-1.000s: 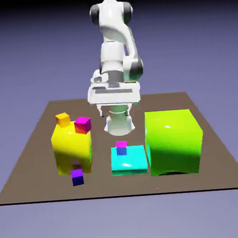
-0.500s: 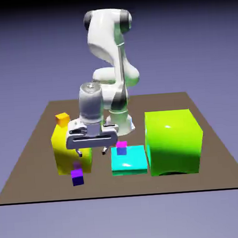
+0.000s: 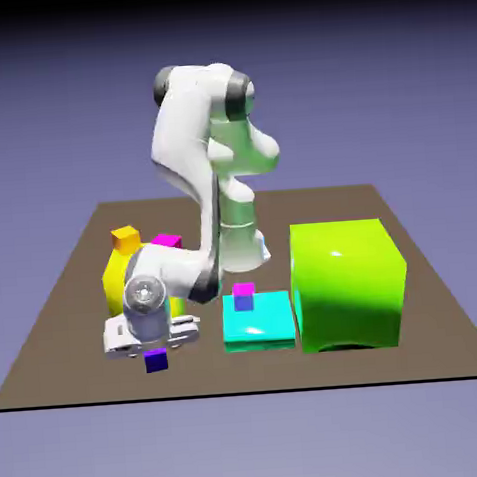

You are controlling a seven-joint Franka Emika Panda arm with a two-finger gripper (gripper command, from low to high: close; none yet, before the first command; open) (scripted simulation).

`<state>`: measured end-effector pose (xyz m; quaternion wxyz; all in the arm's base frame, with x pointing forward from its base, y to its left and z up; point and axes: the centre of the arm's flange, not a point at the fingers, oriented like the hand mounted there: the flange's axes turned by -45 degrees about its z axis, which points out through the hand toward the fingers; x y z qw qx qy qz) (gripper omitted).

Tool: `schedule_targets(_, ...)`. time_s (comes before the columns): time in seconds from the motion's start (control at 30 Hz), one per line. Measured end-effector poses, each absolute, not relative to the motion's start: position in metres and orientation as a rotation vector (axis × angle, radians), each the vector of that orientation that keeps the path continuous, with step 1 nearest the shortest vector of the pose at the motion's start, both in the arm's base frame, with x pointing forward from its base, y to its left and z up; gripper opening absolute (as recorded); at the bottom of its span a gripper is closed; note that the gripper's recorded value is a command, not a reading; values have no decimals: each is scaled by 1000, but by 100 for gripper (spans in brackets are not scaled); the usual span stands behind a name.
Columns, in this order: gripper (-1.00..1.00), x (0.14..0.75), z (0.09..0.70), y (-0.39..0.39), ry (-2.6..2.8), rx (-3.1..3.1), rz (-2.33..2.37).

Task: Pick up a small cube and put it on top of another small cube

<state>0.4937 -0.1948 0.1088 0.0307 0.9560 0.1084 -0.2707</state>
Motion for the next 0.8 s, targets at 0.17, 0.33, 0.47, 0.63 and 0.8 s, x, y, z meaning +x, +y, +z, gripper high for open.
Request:
schedule_targets(0.17, -100, 525, 177, -176, 366, 2942, -827)
schedule_targets(0.33, -100, 524, 265, -163, 151, 2954, -795)
schedule_targets(0.47, -100, 507, 335, -162, -62, 2980, -776)
schedule_targets(0.63, -100, 417, 401, -260, -739, 3017, -804)
schedule_targets(0.8, -100, 318, 429, -328, -1341, 2973, -841)
